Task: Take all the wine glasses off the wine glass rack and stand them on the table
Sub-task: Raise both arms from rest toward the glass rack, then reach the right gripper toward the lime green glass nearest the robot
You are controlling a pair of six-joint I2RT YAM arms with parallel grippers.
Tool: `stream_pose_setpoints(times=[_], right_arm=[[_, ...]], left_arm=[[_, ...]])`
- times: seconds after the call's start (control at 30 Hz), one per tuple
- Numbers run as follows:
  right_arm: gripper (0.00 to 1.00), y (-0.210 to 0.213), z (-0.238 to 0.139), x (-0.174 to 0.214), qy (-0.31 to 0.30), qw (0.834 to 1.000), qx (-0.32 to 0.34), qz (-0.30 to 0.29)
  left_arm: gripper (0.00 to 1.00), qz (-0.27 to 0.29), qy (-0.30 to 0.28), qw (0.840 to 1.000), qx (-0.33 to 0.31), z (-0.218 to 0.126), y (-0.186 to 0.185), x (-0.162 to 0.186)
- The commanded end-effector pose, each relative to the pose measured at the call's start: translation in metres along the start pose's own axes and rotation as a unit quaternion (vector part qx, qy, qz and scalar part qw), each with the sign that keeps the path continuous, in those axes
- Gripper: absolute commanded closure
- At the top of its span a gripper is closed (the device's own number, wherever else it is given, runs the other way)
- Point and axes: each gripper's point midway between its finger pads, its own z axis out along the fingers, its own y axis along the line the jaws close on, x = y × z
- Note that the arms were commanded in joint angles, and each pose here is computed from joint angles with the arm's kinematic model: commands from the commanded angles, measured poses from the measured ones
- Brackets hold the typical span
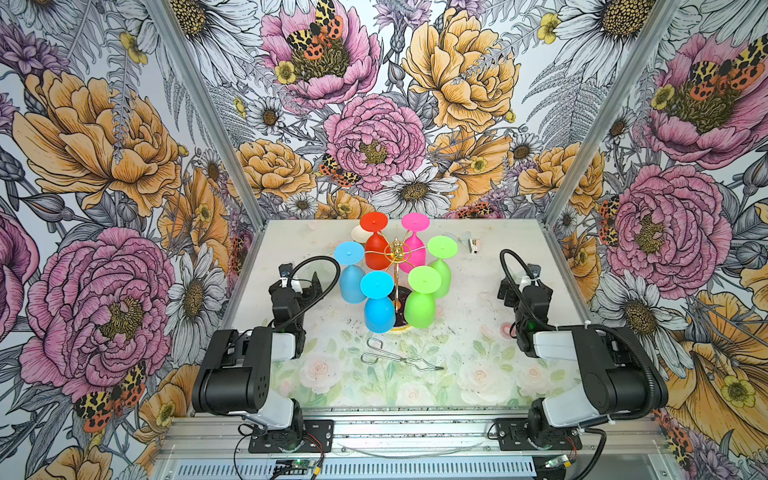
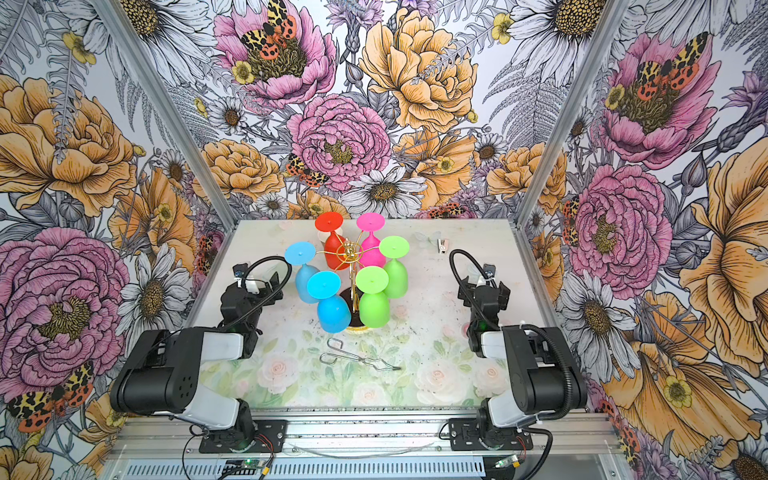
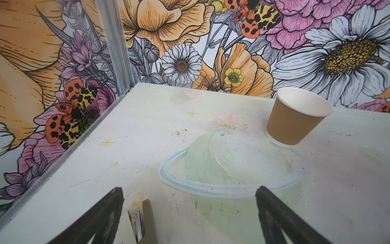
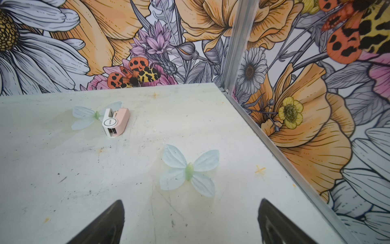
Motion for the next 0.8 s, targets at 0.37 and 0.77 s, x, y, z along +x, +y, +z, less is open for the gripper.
stream_pose_setpoints(times=[0.37, 0.77], right_arm=[[0.08, -0.001, -0.059, -0.09, 0.058, 0.992, -0.027, 0.106], [0.19, 0.069, -0.125, -0.156, 0.134, 0.926, -0.257, 0.241]], left_arm=[[0.01, -0.037, -0.004, 0.997, -0.061, -0.048, 0.013, -0.074], [0.01, -0.04, 0.077, 0.996, 0.002, -0.091, -0.02, -0.132]])
